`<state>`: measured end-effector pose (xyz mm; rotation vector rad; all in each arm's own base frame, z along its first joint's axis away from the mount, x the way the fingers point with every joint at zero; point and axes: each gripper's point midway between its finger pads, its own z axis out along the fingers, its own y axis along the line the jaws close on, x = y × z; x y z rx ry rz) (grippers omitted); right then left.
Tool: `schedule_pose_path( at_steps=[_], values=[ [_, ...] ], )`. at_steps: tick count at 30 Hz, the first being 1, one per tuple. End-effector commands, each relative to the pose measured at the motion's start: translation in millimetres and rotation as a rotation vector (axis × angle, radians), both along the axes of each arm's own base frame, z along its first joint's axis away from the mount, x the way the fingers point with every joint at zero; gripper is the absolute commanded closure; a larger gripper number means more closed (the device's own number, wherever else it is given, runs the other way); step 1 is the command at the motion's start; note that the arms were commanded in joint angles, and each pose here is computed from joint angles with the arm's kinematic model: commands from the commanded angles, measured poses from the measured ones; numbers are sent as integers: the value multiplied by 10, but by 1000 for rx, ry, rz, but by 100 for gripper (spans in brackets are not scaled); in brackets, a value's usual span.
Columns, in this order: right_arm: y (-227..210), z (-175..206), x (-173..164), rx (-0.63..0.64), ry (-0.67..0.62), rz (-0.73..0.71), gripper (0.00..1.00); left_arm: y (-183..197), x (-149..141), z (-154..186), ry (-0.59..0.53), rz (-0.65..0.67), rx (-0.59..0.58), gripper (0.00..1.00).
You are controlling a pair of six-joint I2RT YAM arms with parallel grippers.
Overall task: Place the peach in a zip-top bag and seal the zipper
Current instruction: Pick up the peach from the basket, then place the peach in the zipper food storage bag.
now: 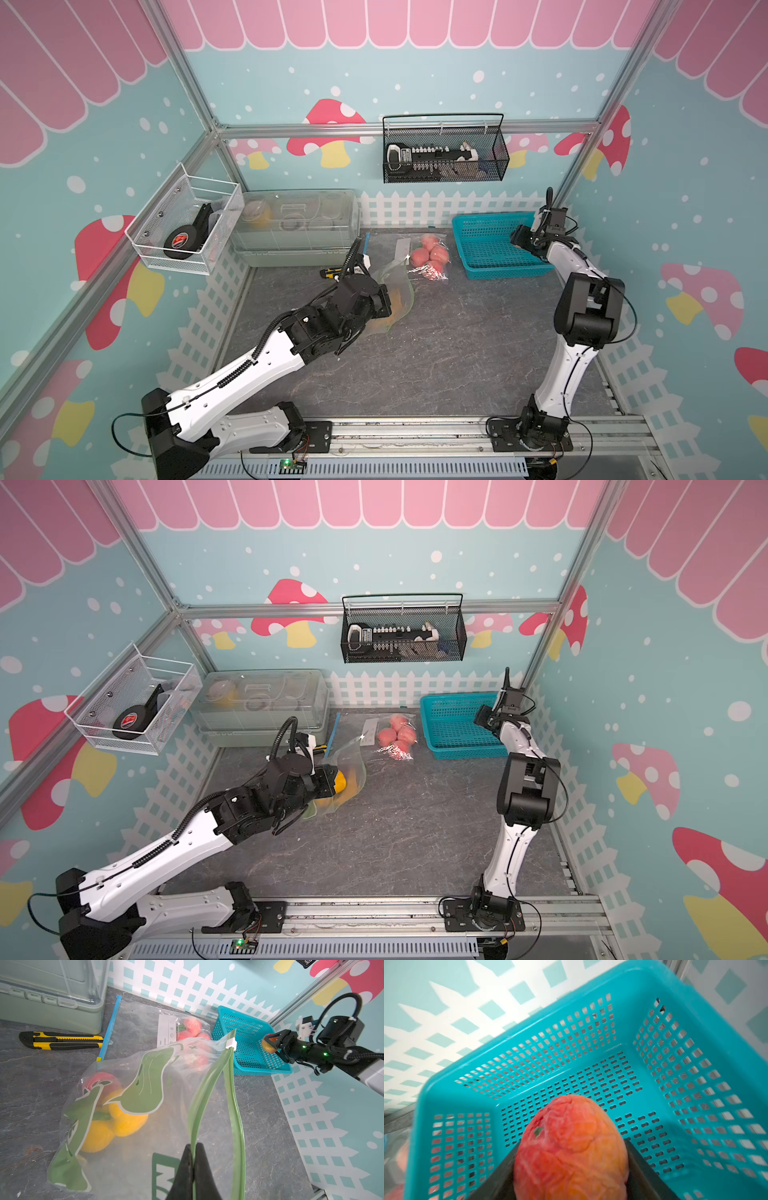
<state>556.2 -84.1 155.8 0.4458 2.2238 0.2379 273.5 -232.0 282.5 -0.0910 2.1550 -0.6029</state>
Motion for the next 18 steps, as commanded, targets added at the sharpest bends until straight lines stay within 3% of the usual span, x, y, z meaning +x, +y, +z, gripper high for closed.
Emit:
schedule_pose_path(
  at_steps=[1, 13, 18],
  values=[
    [123, 297, -168, 45, -100, 21, 36, 76, -30, 2, 3, 15, -5, 100],
    [894, 709, -1220, 102, -159, 179, 35, 67, -16, 30, -8, 13, -7, 100],
    [1400, 1003, -1603, 94, -192, 315, 35, 68, -14, 33, -11, 15, -9, 100]
  ],
)
